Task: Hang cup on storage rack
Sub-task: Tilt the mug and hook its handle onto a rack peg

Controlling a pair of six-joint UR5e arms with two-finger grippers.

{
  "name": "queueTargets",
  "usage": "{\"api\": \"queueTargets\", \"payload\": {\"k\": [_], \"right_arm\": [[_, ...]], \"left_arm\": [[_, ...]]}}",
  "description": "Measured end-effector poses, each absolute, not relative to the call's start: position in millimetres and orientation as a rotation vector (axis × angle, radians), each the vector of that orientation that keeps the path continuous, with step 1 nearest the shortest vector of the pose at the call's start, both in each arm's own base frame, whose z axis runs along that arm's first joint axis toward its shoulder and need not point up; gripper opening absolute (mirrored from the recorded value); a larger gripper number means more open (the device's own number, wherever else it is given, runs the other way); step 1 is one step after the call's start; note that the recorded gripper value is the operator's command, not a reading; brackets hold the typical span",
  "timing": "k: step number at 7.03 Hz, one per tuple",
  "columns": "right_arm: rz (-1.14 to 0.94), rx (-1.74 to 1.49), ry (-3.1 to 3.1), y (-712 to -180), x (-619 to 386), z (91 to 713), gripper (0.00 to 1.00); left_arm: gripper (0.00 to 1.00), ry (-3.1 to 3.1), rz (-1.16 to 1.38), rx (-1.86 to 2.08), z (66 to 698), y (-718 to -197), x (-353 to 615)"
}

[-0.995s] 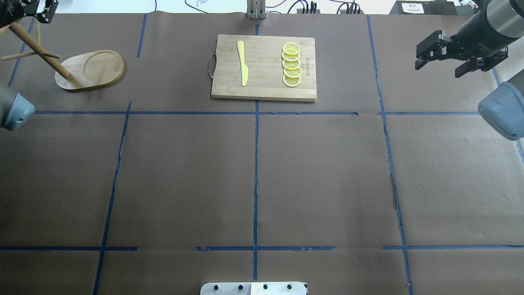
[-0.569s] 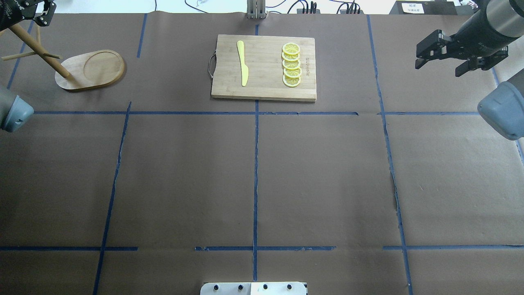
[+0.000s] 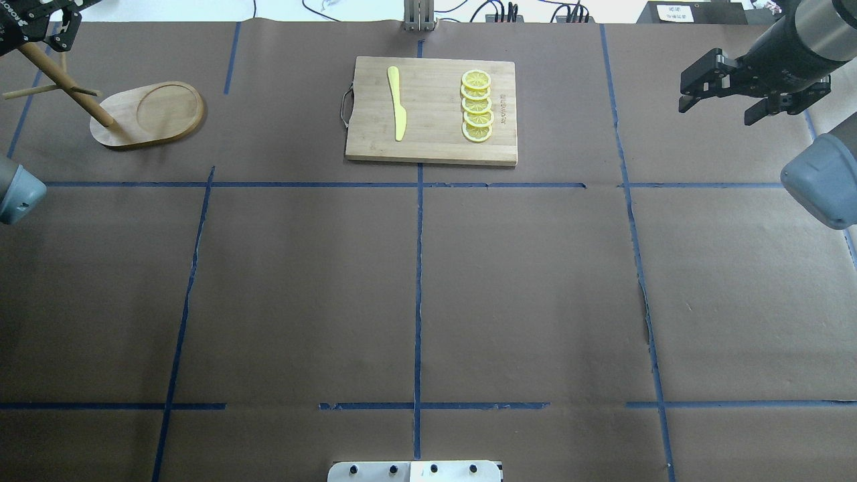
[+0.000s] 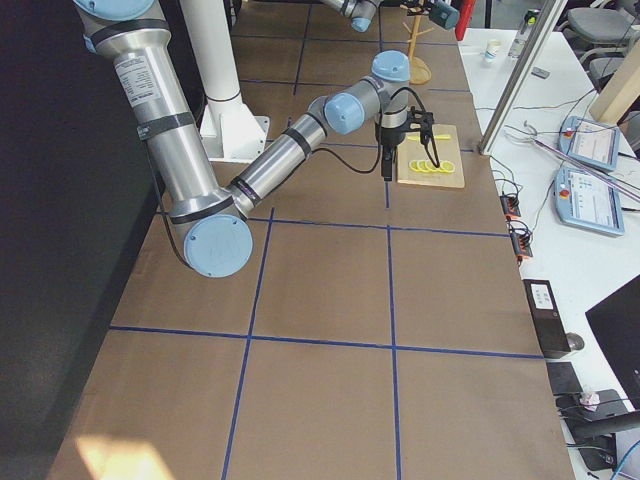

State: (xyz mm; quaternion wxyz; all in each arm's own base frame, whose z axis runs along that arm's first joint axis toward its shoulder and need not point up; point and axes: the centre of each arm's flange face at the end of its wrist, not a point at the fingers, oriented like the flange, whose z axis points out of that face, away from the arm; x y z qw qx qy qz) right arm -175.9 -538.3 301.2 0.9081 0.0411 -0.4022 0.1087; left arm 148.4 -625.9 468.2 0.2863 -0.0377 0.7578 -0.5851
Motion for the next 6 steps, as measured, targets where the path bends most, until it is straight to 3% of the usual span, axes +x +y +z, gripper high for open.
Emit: {"api": "queueTargets", "payload": {"k": [6], "right_arm": [[0.226,0.086,-0.832,-537.6,-175.5,299.9,1.0]], "left_arm": [[0.0,2.026,-1.594,-0.133,485.9,-618.9,140.8]]}}
